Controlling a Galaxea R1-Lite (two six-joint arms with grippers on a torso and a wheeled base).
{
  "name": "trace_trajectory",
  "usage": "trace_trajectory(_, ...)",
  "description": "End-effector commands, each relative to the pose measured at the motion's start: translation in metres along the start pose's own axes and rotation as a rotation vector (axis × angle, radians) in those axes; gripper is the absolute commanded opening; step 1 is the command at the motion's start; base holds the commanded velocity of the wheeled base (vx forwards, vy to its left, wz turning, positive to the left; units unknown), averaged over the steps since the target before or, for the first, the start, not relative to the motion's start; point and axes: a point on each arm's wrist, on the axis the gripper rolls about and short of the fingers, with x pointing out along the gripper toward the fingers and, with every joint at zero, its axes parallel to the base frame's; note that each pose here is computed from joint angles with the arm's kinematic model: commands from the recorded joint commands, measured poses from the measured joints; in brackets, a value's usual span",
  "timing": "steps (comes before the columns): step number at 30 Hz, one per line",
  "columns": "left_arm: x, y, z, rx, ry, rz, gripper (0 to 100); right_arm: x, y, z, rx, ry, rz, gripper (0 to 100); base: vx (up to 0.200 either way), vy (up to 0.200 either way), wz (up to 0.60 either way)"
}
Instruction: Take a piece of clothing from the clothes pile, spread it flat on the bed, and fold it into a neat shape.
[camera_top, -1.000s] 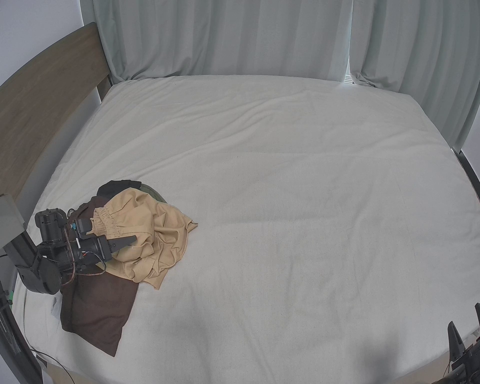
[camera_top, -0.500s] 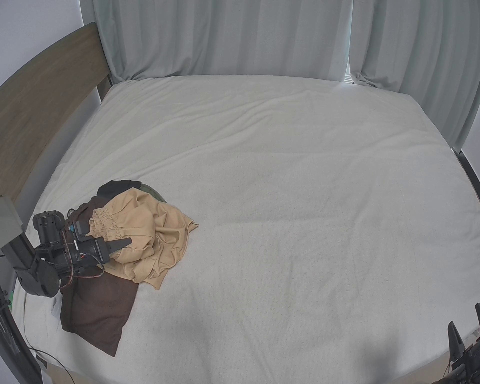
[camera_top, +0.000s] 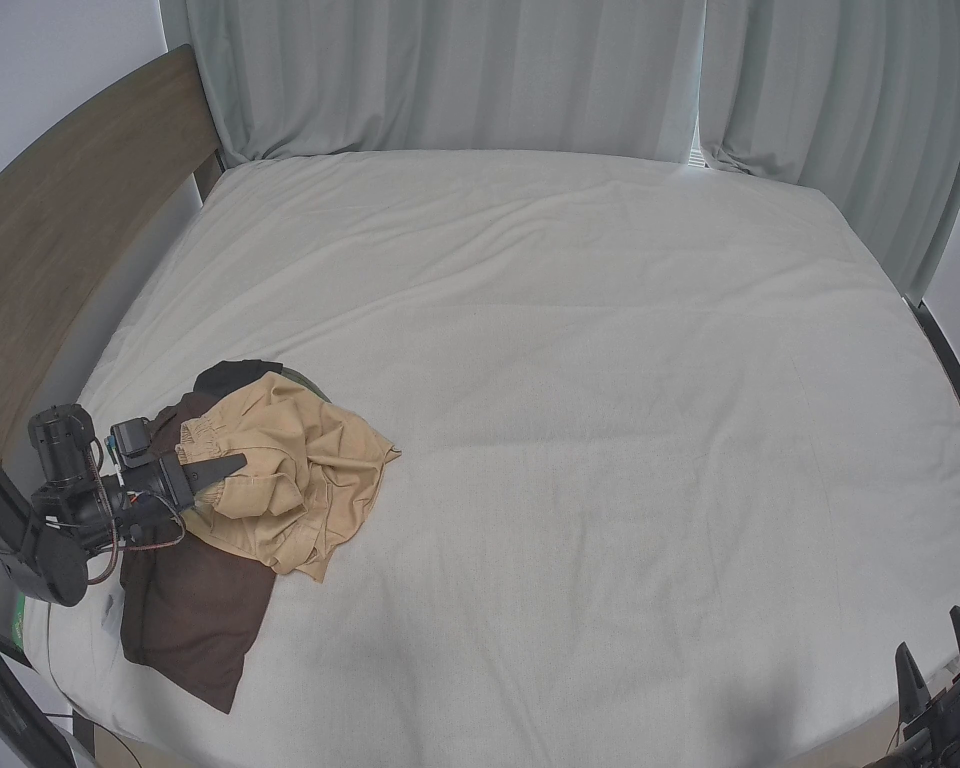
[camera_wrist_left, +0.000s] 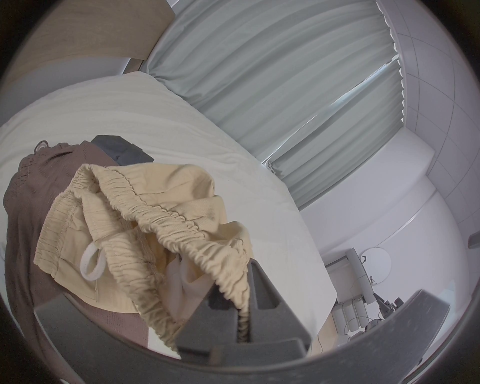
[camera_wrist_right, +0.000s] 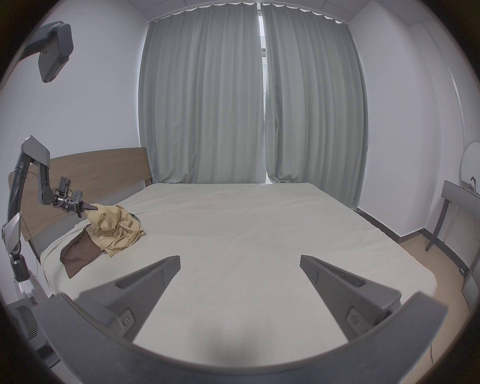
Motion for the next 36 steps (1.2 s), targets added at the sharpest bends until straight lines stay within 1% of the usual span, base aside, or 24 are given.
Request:
trace_trajectory(1, -0.012, -0.018, 0.006, 0.024, -0.037, -0.017, 0, 0.000, 0.000, -0.005, 0.000, 0.001, 0.001, 100, 0.000, 0.000, 0.00)
trace_trajectory(11, -0.019, -0.024, 0.000, 0.060, -0.077, -0.039, 0, 0.000, 0.000, -0.005, 0.000, 0.003, 0.001, 100, 0.000, 0.000, 0.00)
trace_trajectory(13, -0.020, -0.025, -0.002, 0.047, -0.075, -0.038, 0, 0.000, 0.000, -0.005, 0.000, 0.003, 0.001, 100, 0.000, 0.000, 0.00)
trace_trajectory(22, -0.021, -0.031, -0.002, 0.060, -0.079, -0.049, 0, 0.000, 0.000, -0.005, 0.000, 0.003, 0.001, 100, 0.000, 0.000, 0.00)
trace_trajectory(26, -0.019, -0.031, -0.002, 0.060, -0.091, -0.026, 0, 0.000, 0.000, -0.005, 0.000, 0.003, 0.001, 100, 0.000, 0.000, 0.00)
trace_trajectory(30, -0.019, -0.032, -0.002, 0.062, -0.099, -0.026, 0, 0.000, 0.000, -0.005, 0.000, 0.003, 0.001, 100, 0.000, 0.000, 0.00)
trace_trajectory(32, -0.018, -0.035, -0.003, 0.048, -0.096, -0.039, 0, 0.000, 0.000, -0.005, 0.000, 0.003, 0.001, 100, 0.000, 0.000, 0.00)
trace_trajectory(34, -0.019, -0.048, -0.001, 0.005, -0.111, -0.072, 0, 0.000, 0.000, -0.005, 0.000, 0.003, 0.001, 100, 0.000, 0.000, 0.00)
trace_trajectory(36, -0.019, -0.055, 0.000, -0.030, -0.124, -0.081, 0, 0.000, 0.000, -0.005, 0.000, 0.003, 0.001, 100, 0.000, 0.000, 0.00)
